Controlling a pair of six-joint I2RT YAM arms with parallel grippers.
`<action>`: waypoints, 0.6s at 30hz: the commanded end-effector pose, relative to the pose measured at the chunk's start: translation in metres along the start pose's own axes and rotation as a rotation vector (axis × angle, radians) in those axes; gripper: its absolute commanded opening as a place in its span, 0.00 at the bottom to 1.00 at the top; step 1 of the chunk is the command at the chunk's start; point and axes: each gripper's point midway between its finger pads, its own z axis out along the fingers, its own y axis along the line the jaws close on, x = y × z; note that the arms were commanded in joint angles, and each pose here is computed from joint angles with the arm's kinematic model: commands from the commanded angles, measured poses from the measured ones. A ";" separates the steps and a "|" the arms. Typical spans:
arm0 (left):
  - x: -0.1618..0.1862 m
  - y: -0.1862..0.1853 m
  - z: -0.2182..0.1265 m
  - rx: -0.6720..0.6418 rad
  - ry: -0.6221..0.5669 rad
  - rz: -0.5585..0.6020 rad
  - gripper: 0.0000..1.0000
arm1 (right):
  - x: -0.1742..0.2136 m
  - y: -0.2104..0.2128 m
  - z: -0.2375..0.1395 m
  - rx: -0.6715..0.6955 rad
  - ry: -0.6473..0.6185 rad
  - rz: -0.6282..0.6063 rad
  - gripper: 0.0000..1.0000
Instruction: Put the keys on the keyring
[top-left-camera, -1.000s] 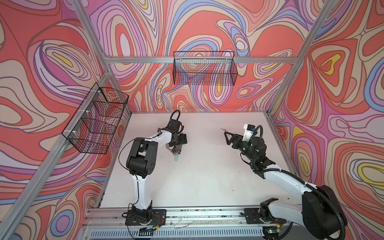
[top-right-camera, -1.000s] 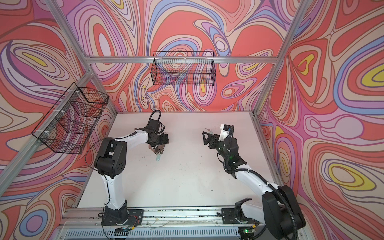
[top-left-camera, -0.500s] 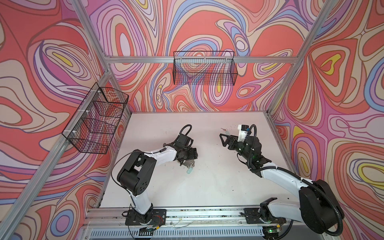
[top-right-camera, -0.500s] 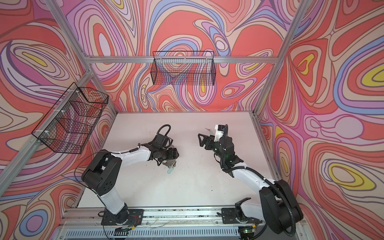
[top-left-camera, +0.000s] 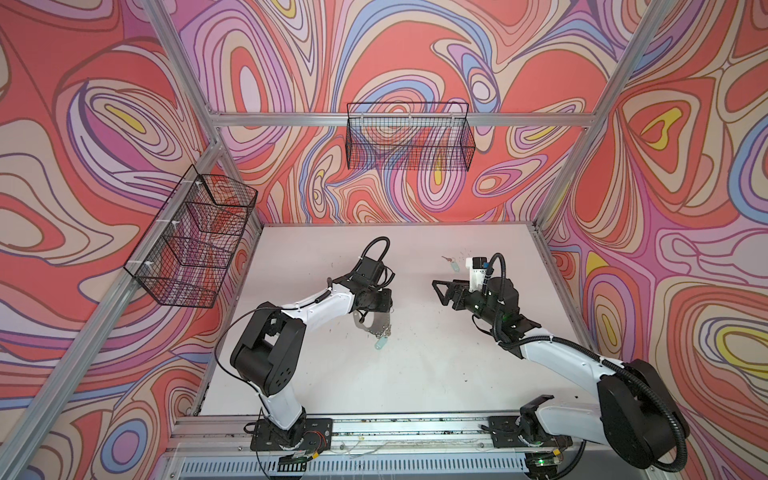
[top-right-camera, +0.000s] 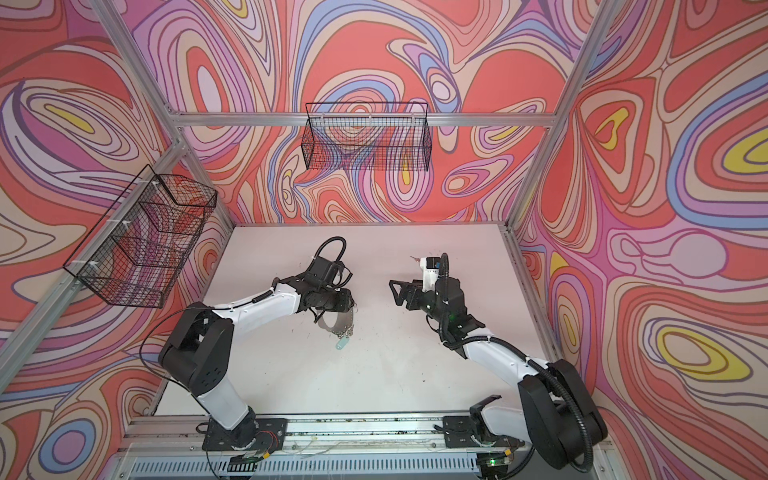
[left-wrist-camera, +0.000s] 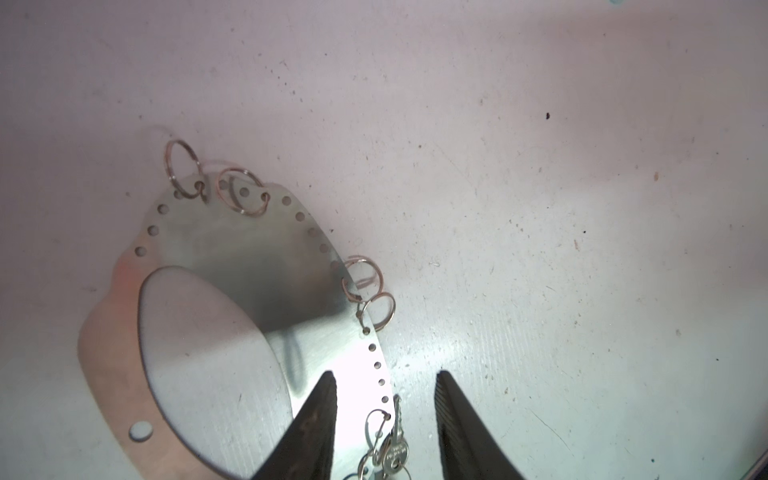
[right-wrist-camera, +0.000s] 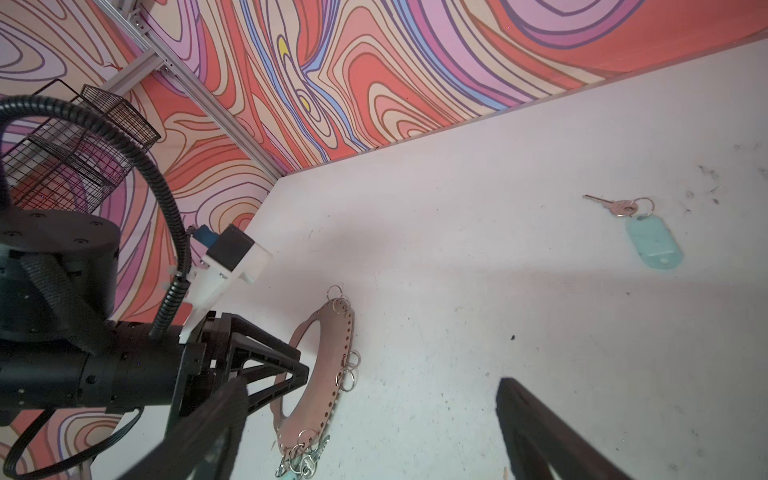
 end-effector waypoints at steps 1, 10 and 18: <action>0.015 0.008 0.011 -0.044 0.106 0.077 0.26 | -0.006 0.009 -0.006 -0.029 -0.027 -0.024 0.98; 0.010 0.005 0.029 -0.041 0.157 0.182 0.24 | -0.003 0.009 -0.011 -0.039 -0.041 -0.021 0.98; 0.016 0.008 0.045 -0.040 0.205 0.236 0.31 | -0.002 0.009 -0.011 -0.048 -0.041 -0.017 0.98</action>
